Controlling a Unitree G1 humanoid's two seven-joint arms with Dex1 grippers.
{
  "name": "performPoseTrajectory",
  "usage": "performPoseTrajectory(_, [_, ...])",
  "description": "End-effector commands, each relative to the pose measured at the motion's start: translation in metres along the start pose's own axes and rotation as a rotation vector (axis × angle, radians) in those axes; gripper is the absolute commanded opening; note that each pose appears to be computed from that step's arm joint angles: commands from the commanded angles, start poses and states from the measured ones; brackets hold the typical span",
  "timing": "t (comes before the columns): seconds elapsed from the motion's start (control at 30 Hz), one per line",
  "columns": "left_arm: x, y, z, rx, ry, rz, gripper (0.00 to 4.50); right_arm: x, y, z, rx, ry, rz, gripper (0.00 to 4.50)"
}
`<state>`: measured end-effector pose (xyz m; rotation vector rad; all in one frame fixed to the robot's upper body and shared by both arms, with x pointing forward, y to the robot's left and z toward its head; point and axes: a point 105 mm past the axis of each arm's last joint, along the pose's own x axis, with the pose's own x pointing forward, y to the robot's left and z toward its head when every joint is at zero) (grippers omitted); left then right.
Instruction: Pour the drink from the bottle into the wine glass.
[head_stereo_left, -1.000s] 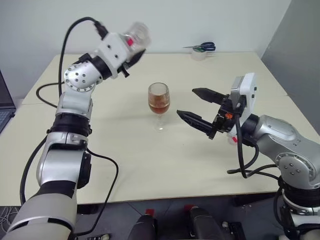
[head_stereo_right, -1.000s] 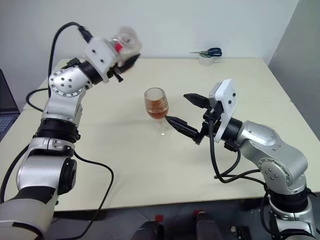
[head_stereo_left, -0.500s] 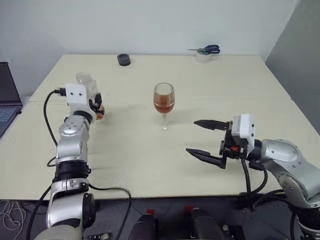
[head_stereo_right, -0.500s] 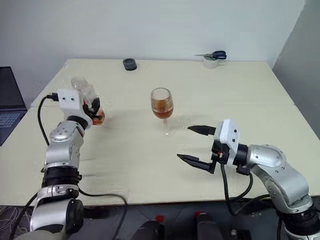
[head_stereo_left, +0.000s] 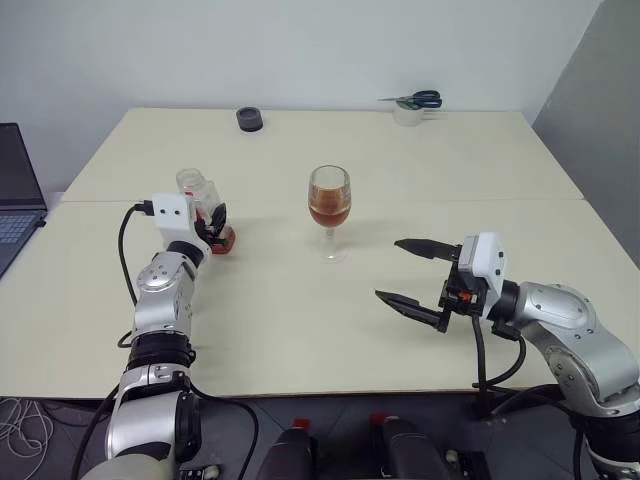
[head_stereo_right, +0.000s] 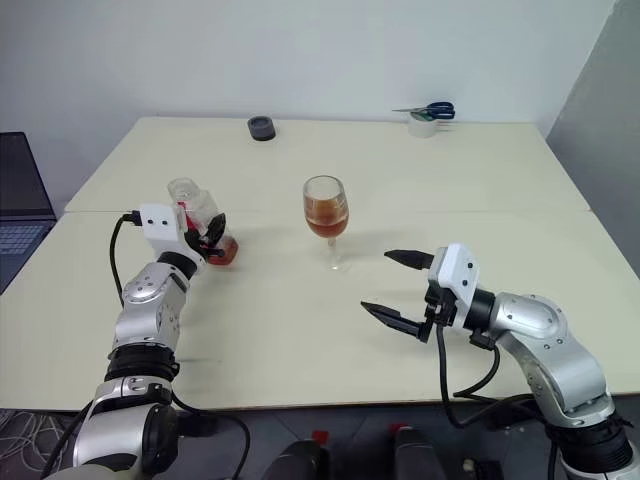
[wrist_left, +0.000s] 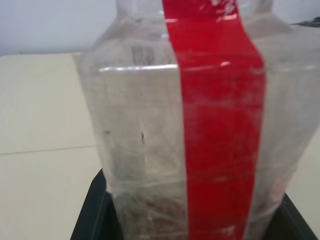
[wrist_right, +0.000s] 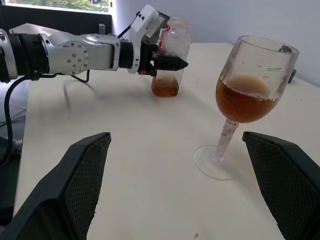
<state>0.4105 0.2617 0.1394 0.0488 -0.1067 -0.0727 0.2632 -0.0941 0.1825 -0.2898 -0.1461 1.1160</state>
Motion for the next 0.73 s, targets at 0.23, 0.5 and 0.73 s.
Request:
performPoseTrajectory(0.23, [-0.016, 0.004, -0.018, -0.022, 0.018, 0.016, 3.48, 0.005, -0.002, 0.011, -0.014, -0.026, -0.007, 4.5])
performPoseTrajectory(0.5, [-0.052, -0.011, -0.041, -0.031, 0.106, 0.027, 4.46, -0.001, 0.002, 0.003, 0.023, 0.005, -0.058, 4.5])
performPoseTrajectory(0.73, [-0.104, -0.028, -0.055, 0.008, 0.238, 0.032, 4.46, -0.034, -0.026, -0.036, 0.117, 0.167, -0.6, 4.5])
